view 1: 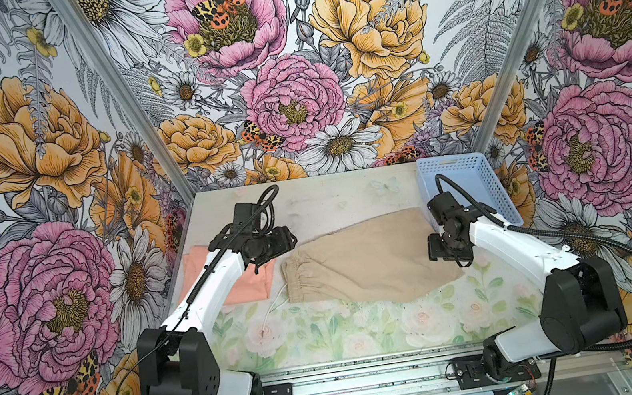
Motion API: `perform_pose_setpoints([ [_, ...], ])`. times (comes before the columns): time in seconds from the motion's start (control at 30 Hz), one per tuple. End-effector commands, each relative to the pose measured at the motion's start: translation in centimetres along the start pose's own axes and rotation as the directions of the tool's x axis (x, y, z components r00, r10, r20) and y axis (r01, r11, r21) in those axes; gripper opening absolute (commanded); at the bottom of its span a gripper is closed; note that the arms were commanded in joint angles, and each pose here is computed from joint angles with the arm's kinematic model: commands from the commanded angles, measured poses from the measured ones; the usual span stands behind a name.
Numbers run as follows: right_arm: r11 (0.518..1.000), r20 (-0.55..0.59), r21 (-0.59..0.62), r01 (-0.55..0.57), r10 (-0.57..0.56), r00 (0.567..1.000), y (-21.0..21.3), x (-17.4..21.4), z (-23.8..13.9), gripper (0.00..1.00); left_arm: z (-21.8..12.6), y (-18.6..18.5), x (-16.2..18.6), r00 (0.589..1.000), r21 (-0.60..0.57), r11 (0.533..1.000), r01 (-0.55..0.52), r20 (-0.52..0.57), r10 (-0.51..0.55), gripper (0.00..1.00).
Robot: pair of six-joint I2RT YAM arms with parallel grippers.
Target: Fold and stack the mixed laundry pile
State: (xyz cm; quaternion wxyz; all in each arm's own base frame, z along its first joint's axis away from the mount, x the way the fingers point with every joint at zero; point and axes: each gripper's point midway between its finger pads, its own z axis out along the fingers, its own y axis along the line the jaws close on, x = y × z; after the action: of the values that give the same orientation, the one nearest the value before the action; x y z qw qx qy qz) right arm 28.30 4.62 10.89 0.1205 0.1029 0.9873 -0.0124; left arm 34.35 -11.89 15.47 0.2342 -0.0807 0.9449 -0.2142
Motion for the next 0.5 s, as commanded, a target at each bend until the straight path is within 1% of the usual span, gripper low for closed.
perform_pose_setpoints([
  [0.0, 0.999, 0.037, -0.045, -0.005, 0.007, 0.999, 0.8, -0.9, -2.0, 0.65, 1.9, 3.5, 3.3, 0.995, -0.074, 0.996, 0.058, -0.073, -0.064, 0.67],
  [0.13, 0.998, 0.052, -0.067, 0.012, -0.008, 0.999, 1.6, -1.3, -2.6, 0.65, 3.0, 5.0, 4.0, 0.995, -0.056, 0.995, 0.082, -0.044, -0.085, 0.65],
  [0.37, 0.997, 0.051, -0.071, 0.025, -0.021, 0.998, 2.1, -1.1, -2.6, 0.65, 4.7, 5.5, 3.3, 0.998, -0.062, 0.996, 0.058, -0.029, -0.059, 0.61],
  [0.47, 0.997, 0.053, -0.071, 0.029, -0.025, 0.998, 2.1, -1.0, -2.7, 0.65, 5.5, 4.8, 3.1, 0.999, -0.021, 0.999, 0.041, -0.024, -0.041, 0.6],
])
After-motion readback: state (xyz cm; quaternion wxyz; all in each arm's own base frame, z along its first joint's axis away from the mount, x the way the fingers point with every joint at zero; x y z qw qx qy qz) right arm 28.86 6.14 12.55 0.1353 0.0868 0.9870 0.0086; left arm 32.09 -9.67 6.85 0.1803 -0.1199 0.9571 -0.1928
